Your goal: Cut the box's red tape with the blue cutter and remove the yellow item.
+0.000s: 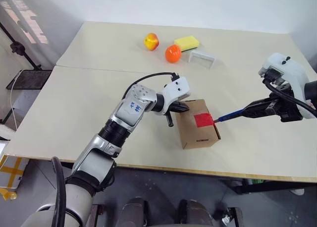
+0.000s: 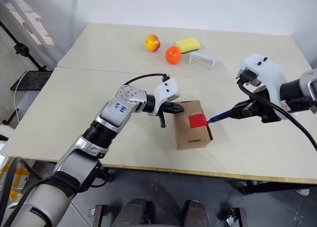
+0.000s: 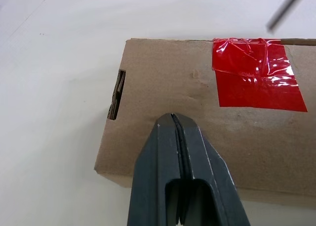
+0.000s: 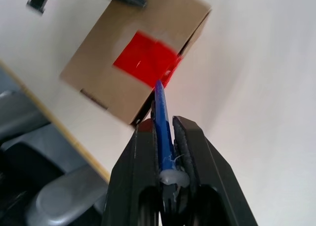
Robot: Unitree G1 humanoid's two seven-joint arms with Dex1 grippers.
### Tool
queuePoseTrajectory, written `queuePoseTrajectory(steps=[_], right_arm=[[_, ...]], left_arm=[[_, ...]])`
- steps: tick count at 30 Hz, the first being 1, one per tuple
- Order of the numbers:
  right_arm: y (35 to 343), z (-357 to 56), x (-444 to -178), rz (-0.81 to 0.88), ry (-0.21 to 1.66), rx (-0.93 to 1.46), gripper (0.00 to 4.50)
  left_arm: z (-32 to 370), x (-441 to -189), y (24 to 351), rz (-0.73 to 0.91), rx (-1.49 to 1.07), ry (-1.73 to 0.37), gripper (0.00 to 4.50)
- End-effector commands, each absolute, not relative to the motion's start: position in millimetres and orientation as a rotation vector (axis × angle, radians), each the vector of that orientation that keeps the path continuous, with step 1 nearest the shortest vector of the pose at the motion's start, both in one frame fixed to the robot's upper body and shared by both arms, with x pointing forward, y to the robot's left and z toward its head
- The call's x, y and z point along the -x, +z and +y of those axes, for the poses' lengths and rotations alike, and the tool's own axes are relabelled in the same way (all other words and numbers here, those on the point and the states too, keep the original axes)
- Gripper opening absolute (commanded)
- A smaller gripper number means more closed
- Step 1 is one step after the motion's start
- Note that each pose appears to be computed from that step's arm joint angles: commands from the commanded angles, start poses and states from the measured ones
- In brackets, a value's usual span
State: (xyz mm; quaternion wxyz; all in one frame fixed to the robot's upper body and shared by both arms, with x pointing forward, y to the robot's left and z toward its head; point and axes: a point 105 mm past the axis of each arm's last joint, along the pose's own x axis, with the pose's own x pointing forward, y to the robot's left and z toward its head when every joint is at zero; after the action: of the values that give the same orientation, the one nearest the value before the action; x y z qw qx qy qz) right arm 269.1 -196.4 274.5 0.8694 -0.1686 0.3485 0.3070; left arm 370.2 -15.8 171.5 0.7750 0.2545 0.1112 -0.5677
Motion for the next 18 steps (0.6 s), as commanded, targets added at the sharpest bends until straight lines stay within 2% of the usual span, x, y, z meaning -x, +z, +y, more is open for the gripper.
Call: queuePoseTrajectory(steps=[1, 4, 8, 18], right_arm=[[284, -202, -282, 0.668, 0.565, 0.351, 0.17], [285, -208, -299, 0.633, 0.495, 0.323, 0.17], [280, -201, -310, 0.619, 0.509, 0.286, 0.17], [271, -195, -305, 0.635, 0.564, 0.290, 0.17]], left_arm=[[-6, -374, 135, 0.385, -0.571, -1.190, 0.00], [-7, -373, 135, 0.383, -0.572, -1.195, 0.00], [-8, -373, 136, 0.380, -0.573, -1.198, 0.00], [-5, -373, 136, 0.382, -0.576, -1.191, 0.00]])
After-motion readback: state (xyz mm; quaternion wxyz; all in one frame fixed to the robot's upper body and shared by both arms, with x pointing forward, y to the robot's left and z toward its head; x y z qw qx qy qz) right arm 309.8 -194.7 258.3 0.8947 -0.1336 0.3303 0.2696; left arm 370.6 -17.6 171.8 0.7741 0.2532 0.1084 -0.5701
